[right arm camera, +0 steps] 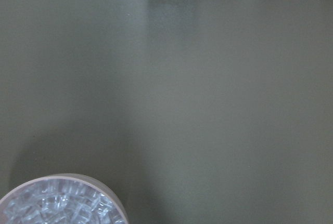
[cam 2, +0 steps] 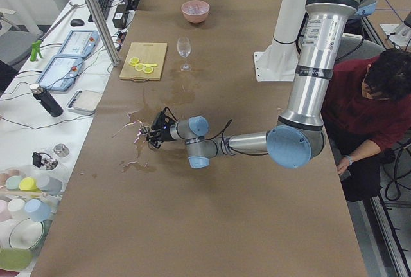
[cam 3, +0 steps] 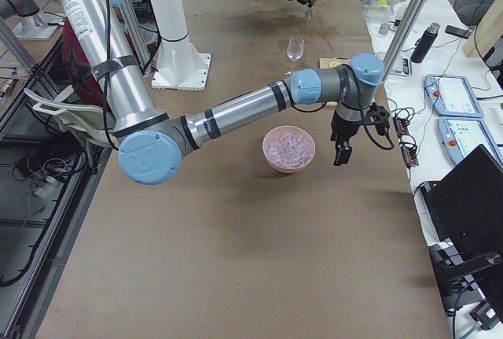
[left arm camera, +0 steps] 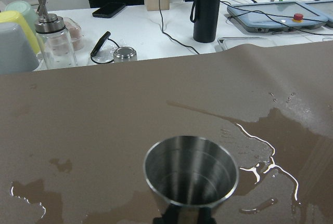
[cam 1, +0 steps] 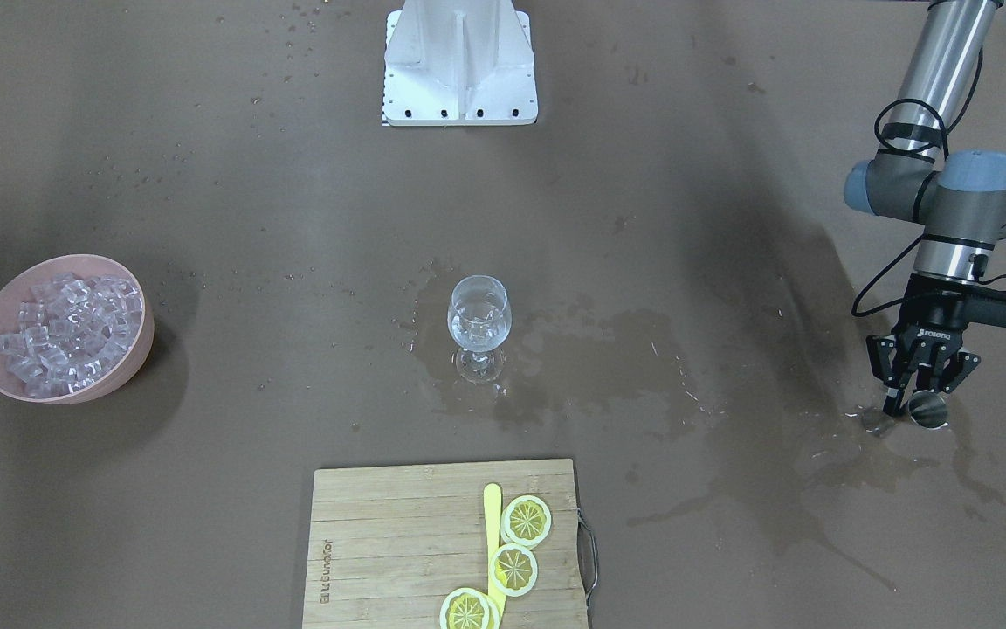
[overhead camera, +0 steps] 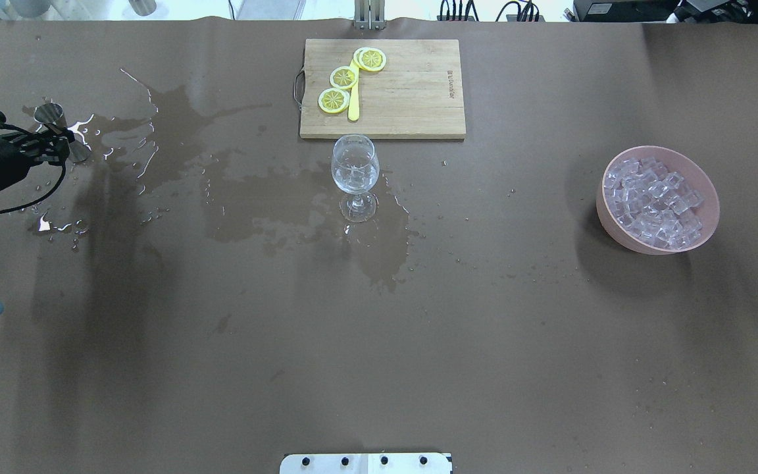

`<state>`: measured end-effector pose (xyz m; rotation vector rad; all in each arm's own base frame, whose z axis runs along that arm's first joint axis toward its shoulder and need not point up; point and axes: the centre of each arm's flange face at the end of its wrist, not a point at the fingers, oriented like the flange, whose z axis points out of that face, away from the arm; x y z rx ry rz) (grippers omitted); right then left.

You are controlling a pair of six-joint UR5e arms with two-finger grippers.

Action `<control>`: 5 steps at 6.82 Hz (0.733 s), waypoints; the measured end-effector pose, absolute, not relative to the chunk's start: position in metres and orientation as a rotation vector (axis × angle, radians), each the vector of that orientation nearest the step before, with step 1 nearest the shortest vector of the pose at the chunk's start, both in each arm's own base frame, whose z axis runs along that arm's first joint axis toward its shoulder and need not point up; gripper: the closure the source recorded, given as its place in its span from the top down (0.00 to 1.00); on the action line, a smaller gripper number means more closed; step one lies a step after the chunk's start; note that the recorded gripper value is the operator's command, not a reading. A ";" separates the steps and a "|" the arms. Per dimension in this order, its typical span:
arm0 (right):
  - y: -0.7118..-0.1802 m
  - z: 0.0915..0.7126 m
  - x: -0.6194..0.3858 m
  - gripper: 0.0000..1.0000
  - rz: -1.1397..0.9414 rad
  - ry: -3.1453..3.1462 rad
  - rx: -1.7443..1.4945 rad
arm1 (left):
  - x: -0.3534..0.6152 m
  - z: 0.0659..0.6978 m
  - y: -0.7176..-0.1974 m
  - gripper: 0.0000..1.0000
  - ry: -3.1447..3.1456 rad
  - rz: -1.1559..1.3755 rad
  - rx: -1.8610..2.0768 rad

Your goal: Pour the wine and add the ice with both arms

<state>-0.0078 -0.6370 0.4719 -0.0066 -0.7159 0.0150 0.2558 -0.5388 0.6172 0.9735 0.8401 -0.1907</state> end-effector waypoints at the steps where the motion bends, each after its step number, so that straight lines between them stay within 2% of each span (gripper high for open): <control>1: -0.638 0.489 -0.004 1.00 0.025 -0.712 -0.034 | 0.257 0.614 -0.540 0.98 0.844 -0.190 0.977; 5: -0.605 0.561 0.019 1.00 0.051 -0.716 -0.032 | 0.251 0.617 -0.536 0.98 0.847 -0.184 0.965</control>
